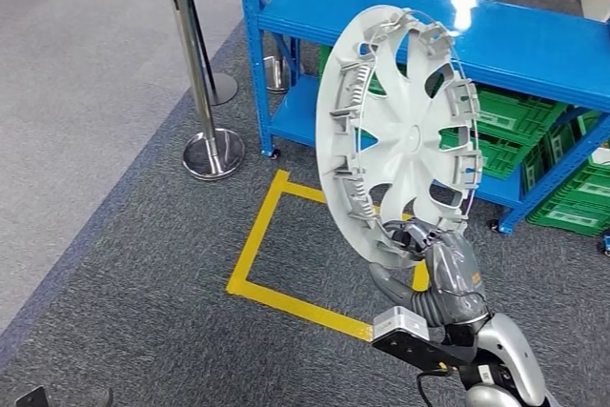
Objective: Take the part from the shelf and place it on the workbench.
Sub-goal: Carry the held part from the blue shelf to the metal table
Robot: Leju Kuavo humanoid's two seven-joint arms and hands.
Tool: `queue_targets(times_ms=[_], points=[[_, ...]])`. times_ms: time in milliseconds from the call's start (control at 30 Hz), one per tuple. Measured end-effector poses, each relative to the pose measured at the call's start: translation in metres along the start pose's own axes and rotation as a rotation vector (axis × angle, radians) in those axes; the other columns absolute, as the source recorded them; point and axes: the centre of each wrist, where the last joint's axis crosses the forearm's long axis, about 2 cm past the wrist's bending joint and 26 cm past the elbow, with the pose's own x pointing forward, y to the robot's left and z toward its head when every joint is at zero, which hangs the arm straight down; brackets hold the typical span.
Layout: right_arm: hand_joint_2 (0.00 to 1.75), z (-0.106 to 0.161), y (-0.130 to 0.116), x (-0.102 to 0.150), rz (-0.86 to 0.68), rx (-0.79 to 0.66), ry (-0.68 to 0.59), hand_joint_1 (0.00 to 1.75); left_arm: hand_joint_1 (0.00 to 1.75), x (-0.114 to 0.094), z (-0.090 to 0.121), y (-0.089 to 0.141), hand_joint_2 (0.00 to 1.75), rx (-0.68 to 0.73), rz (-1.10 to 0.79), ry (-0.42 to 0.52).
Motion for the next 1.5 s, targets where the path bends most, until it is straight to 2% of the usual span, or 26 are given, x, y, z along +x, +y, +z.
queue_targets(times_ms=[533,833,1200,1500], points=[[1.75,-0.006,0.003,-0.003,0.007,0.020,-0.002,1.75,0.00,-0.001,0.000,0.002,1.75,0.009,0.002,0.004],[1.75,-0.021,-0.002,-0.005,0.023,0.015,-0.028,1.75,0.00,-0.001,-0.001,0.006,1.75,0.018,0.014,0.005],[1.75,-0.040,-0.012,-0.007,0.058,0.042,-0.062,1.75,0.00,-0.002,0.002,-0.004,1.75,-0.005,0.046,0.008],[1.75,-0.044,-0.003,-0.006,0.043,0.052,-0.078,1.75,0.00,-0.002,0.000,0.006,1.75,0.026,0.035,0.014]])
